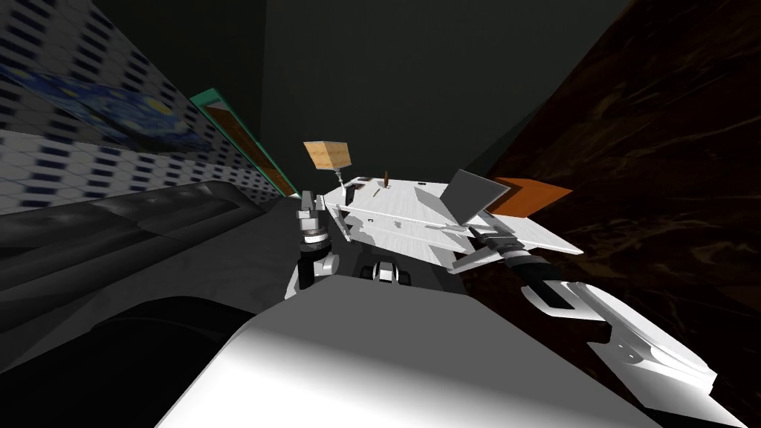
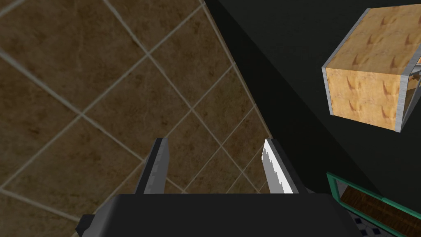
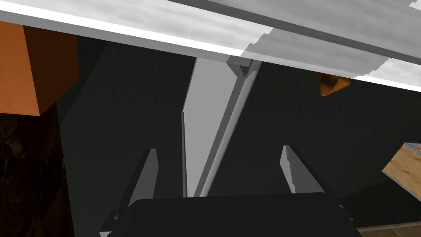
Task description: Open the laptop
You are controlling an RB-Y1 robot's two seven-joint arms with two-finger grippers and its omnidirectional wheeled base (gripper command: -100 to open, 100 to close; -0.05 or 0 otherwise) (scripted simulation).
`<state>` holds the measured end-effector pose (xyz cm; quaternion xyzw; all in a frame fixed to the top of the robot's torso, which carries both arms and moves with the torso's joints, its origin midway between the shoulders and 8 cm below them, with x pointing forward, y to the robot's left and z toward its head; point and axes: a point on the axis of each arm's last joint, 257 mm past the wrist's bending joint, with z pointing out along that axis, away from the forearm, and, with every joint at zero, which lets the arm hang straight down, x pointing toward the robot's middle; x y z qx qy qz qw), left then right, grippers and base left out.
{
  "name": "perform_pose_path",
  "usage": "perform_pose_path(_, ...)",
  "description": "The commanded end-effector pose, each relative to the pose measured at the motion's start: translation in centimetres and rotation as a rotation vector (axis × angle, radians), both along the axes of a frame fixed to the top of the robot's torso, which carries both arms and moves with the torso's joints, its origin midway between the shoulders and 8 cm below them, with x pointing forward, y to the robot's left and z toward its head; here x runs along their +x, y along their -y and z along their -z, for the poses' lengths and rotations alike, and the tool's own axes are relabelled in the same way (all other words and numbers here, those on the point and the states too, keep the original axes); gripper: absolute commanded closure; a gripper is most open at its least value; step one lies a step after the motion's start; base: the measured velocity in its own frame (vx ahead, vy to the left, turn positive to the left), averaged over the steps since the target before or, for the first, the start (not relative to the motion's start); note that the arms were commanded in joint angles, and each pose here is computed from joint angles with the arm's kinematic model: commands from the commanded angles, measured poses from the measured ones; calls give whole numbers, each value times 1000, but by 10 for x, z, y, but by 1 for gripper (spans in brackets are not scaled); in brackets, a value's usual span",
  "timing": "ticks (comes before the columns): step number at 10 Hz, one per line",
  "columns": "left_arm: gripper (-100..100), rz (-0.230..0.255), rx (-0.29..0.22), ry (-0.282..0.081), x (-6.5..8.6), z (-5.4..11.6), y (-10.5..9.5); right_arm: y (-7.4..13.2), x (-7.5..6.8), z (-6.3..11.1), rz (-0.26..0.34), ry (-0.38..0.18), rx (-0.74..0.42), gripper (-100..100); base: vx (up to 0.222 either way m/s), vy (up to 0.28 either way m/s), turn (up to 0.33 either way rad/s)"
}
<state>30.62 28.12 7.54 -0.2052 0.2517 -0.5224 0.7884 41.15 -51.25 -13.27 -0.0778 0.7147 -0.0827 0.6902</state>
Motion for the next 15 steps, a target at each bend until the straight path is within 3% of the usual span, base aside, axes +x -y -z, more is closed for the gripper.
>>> perform_pose_path(1, 0, 0, 0, 0, 0, 0, 0, 34, 3, -6, 47, -32, -135, -100, 60, 126, 20)
perform_pose_path(7, 0, 0, 0, 0, 0, 0, 0, 98, 5, -33, 132, -84, -387, -100, 67, 127, 12)
perform_pose_path(10, 0, 0, 0, 0, 0, 0, 0, 97, 5, -33, 134, -84, -393, -100, 27, 44, -2)
perform_pose_path(11, 0, 0, 0, 0, 0, 0, 0, 97, 5, -33, 134, -84, -392, 100, 5, -2, -12)
perform_pose_path(15, 0, 0, 0, 0, 0, 0, 0, 97, 9, -36, 106, -77, -210, 100, 16, -19, -51)
